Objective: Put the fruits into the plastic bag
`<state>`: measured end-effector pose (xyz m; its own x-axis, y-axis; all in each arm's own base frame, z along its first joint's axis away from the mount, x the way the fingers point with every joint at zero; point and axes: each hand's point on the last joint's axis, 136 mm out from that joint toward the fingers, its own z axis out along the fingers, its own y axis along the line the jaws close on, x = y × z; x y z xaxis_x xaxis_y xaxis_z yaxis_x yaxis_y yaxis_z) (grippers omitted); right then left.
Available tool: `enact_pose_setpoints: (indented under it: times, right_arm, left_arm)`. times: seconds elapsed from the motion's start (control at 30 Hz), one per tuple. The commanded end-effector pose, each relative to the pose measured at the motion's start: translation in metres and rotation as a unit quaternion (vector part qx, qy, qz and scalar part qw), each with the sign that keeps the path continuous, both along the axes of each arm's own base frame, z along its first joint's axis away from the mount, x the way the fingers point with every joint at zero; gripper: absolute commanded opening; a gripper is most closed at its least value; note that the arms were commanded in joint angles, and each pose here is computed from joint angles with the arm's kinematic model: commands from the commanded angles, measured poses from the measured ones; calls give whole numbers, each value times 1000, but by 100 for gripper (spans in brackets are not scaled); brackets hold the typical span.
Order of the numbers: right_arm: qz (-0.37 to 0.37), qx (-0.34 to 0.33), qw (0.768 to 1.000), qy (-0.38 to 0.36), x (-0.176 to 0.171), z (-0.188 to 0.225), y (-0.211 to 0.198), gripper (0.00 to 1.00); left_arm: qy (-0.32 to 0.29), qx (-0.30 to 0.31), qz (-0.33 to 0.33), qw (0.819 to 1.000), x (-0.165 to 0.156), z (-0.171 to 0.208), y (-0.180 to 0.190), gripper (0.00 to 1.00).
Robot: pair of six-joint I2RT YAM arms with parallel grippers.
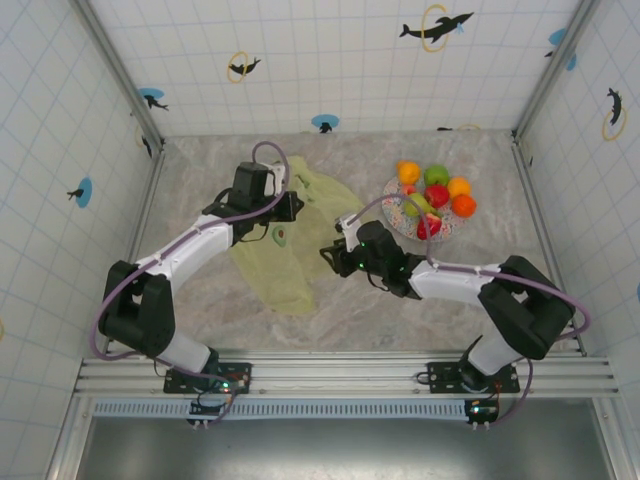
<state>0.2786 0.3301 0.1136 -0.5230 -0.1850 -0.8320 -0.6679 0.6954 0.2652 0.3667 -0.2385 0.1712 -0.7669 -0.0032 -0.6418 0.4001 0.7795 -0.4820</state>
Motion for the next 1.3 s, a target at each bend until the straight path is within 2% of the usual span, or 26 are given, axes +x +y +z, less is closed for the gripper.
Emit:
enact_pose_setpoints:
  times: [0.0,0.03,0.2,0.4,0.53,0.7,0.8,0.87,1.0,1.27]
  right_arm:
    - [-88,-26,993,-67,23,13,-31,51]
    - [-93,-26,993,-72,24,15,-32,51]
    - [-55,-48,995,-71,13,15,-32,56]
    - [75,-34,996,-26,-26,28,-32,64]
    - [66,-23,997,-13,-26,44,-51,68]
    - [-25,-16,999,13,-2,52,-97,72]
    - [-137,-21,990,36,27,50,-140,76]
    - [-219,-20,974,64,45,43,-172,80]
    - [-379,-10,915,135,70,17,-233,82]
    - [-443,-49,881,156,98,-16,-253,86]
  left_arm:
    - [-23,2,-43,999,-8,10,-4,0]
    - [-27,12,-37,999,-2,7,7,0]
    - [-13,29,-27,999,3,-4,12,0]
    - [26,11,20,999,11,-14,18,0]
    - [45,1,36,998,14,-19,19,0]
    - [50,-13,31,998,12,-16,16,0]
    - [52,-20,32,998,11,-15,14,0]
    - [53,-24,30,998,10,-13,13,0]
    - [50,-28,28,998,10,-11,12,0]
    - [48,-32,25,998,9,-9,11,0]
